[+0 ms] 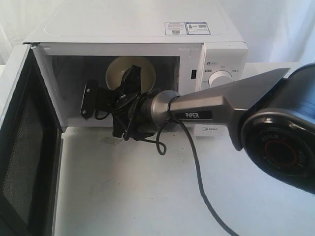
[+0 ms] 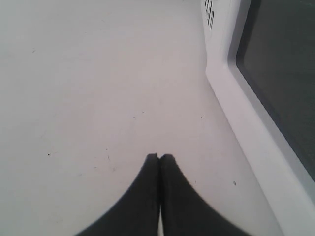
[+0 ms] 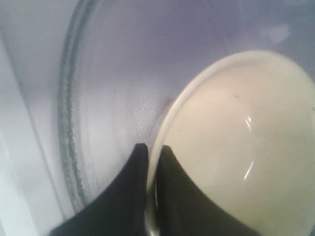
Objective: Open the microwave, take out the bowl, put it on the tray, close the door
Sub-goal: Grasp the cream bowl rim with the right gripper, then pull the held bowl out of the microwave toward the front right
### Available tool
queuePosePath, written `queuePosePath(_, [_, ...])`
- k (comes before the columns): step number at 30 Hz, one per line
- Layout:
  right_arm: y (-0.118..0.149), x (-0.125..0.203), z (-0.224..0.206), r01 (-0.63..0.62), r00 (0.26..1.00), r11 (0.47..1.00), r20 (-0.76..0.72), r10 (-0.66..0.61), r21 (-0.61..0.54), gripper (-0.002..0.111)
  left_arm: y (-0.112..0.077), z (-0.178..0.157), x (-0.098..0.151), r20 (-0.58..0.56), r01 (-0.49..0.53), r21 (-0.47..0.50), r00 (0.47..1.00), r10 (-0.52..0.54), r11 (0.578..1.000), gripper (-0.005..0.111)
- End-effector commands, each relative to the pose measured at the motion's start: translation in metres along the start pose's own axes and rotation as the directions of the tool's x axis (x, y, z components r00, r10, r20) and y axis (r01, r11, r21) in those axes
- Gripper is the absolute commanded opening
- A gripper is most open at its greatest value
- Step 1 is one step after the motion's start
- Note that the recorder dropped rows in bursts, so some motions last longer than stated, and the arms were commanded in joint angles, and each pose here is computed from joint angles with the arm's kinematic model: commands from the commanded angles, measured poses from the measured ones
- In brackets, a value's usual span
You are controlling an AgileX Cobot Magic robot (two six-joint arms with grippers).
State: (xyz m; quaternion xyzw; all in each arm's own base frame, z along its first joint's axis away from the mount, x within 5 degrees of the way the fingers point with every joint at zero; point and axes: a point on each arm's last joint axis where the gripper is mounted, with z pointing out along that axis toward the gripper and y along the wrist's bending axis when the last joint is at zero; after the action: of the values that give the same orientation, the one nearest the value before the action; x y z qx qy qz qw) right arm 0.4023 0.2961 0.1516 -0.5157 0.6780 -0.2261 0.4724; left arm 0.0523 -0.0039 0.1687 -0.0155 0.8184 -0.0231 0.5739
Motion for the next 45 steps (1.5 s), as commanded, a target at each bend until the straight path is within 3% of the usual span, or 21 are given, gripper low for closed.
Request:
queuePosePath(1, [0.001,-0.01,-0.007,-0.002,1.0,1.0,0.019,0.002,0.013,0.0,-0.001,0.0,0.001,0.0,0.004,0.008,1.0,-0.004,1.0,0.0])
queuePosePath(5, [0.006,-0.026,-0.02,-0.007,0.999,1.0,0.037,0.006,0.024,0.0,-0.001,0.0,0.001,0.0,0.004,0.008,1.0,-0.004,1.0,0.0])
queuePosePath(12, [0.008,-0.041,-0.049,-0.206,0.977,0.978,-0.053,0.208,0.044,0.0,-0.001,0.0,0.001,0.0,0.004,0.008,1.0,-0.004,1.0,0.0])
queuePosePath(17, [0.008,-0.043,-0.071,-0.326,0.937,0.945,-0.123,0.326,0.018,0.0,-0.001,0.0,0.001,0.0,0.004,0.008,1.0,-0.004,1.0,0.0])
queuePosePath(25, [0.014,-0.032,-0.116,-0.394,0.903,0.918,-0.203,0.378,-0.044,0.0,-0.001,0.0,0.001,0.0,0.004,0.008,1.0,-0.004,1.0,0.0])
queuePosePath(37, [0.033,0.029,-0.201,-0.406,0.884,0.902,-0.317,0.345,-0.149,0.0,-0.001,0.0,0.001,0.0,0.004,0.008,1.0,-0.004,1.0,0.0])
queuePosePath(41, [0.032,0.064,-0.224,-0.424,0.843,0.899,-0.41,0.35,-0.105,0.0,-0.001,0.0,0.001,0.0,0.004,0.008,1.0,-0.004,1.0,0.0])
queuePosePath(45, [0.03,0.103,-0.246,-0.463,0.743,0.886,-0.532,0.406,0.031,0.0,-0.001,0.0,0.001,0.0,0.004,0.008,1.0,-0.004,1.0,0.0])
